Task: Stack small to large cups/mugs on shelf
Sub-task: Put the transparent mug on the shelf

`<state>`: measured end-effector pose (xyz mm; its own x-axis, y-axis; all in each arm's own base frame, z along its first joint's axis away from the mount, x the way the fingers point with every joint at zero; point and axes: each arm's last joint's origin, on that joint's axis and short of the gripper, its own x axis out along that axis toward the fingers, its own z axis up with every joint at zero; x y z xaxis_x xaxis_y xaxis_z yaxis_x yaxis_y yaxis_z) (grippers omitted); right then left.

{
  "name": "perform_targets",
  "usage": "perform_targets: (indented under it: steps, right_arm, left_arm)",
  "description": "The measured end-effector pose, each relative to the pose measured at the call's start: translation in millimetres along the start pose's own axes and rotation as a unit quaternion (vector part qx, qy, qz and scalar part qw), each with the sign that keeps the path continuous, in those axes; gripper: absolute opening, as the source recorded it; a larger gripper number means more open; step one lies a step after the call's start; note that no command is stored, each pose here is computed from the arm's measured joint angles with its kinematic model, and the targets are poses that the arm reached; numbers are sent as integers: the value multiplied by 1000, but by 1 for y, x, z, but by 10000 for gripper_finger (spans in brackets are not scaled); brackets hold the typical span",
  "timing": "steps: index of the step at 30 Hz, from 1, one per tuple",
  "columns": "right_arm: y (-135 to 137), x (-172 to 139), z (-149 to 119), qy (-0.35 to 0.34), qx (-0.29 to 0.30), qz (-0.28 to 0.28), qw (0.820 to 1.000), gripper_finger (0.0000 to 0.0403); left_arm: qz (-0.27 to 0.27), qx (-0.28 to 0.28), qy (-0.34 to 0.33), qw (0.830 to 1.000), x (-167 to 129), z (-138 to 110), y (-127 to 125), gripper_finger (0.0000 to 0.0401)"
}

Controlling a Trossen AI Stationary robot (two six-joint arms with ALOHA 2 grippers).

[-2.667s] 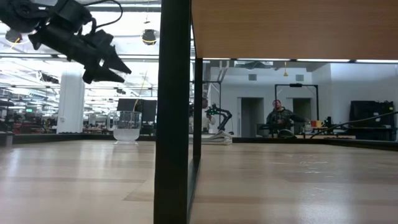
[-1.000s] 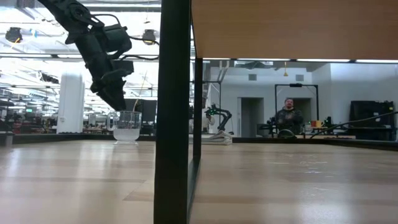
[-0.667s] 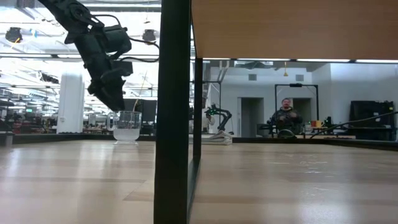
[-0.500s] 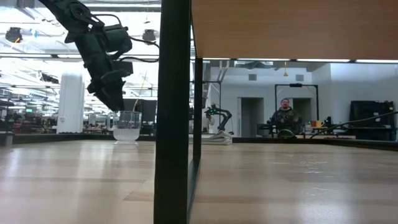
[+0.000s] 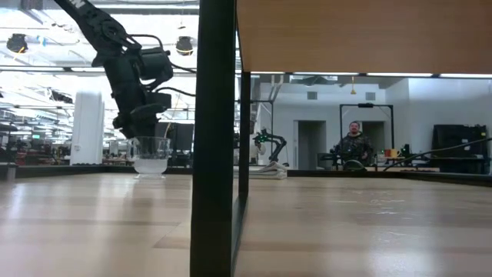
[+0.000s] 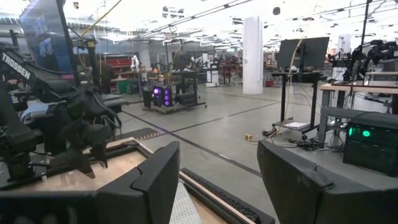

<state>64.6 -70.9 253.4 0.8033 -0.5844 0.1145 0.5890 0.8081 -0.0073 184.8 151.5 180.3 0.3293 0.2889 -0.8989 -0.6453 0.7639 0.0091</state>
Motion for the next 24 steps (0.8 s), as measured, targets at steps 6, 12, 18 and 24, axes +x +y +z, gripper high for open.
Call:
perform_targets:
  steps: [6,12,18,24]
  right_arm:
    - [0,0,0,0,0,0,1000,238]
    - [0,0,0,0,0,0,1000,238]
    - [0,0,0,0,0,0,1000,238]
    - [0,0,0,0,0,0,1000,238]
  left_arm:
    - [-2,19,-4,1000,1,14,-1,167]
    - [-10,30,-18,999,-1,29,-1,53]
    - [-72,10,-45,996,7,45,-6,4]
    - [-123,-7,-52,991,25,69,-22,1]
